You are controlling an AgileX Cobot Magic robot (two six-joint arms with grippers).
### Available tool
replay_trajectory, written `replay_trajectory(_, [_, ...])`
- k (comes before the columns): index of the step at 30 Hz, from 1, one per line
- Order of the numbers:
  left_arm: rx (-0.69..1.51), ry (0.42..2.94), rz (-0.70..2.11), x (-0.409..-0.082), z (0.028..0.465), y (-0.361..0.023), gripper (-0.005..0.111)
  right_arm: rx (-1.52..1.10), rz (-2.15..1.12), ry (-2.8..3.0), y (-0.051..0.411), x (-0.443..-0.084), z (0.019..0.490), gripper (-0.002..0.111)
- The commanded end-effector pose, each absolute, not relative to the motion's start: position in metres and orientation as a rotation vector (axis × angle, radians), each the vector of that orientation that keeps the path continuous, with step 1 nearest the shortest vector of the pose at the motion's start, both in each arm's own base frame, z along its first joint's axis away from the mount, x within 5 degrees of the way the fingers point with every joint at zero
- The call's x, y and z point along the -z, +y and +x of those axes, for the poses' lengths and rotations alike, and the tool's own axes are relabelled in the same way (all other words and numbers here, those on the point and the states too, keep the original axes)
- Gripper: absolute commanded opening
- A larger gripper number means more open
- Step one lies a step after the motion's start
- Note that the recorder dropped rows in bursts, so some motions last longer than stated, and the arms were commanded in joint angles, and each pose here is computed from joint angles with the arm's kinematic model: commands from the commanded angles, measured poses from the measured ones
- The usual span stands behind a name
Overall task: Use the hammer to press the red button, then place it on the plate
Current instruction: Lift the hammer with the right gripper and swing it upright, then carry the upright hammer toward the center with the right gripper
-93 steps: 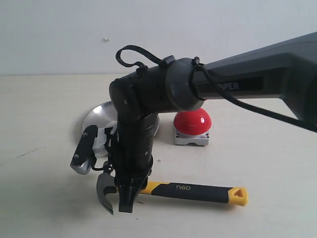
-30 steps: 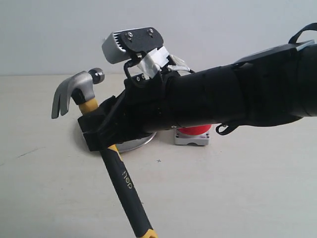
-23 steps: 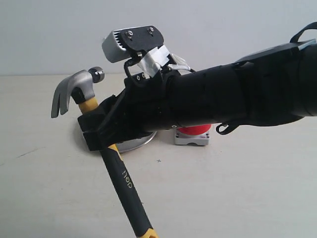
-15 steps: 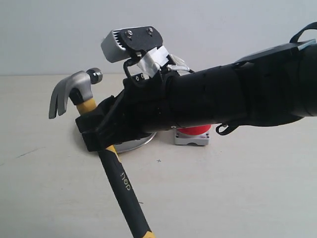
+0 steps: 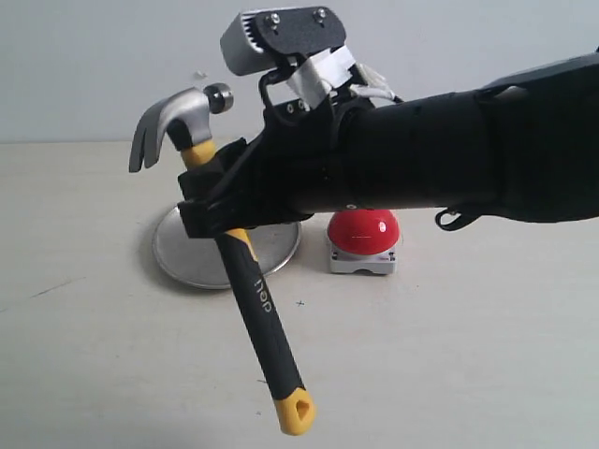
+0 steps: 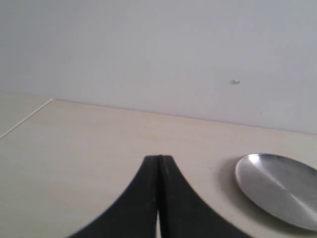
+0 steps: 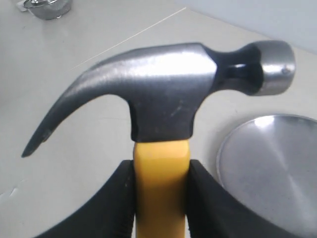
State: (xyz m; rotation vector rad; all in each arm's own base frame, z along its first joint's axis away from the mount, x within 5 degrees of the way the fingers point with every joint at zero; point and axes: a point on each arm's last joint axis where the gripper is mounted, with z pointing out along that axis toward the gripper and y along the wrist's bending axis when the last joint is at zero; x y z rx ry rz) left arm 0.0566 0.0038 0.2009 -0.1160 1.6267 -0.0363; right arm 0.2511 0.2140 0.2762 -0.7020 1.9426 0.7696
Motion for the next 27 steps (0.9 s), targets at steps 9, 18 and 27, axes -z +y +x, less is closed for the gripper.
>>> replay_trajectory(9, [-0.019,1.613,-0.066,-0.201,0.056,0.004,0.000,-0.598,-0.552,1.999,0.192,-0.274,0.250,0.000])
replay_trajectory(18, [0.277,1.499,-0.307,-0.210,0.056,0.002,0.000,-0.538,-0.489,2.018,0.186,-0.273,0.254,0.000])
replay_trajectory(27, [0.278,1.502,-0.310,-0.209,0.056,0.002,0.000,-0.412,-0.456,2.056,0.181,-0.263,0.262,0.000])
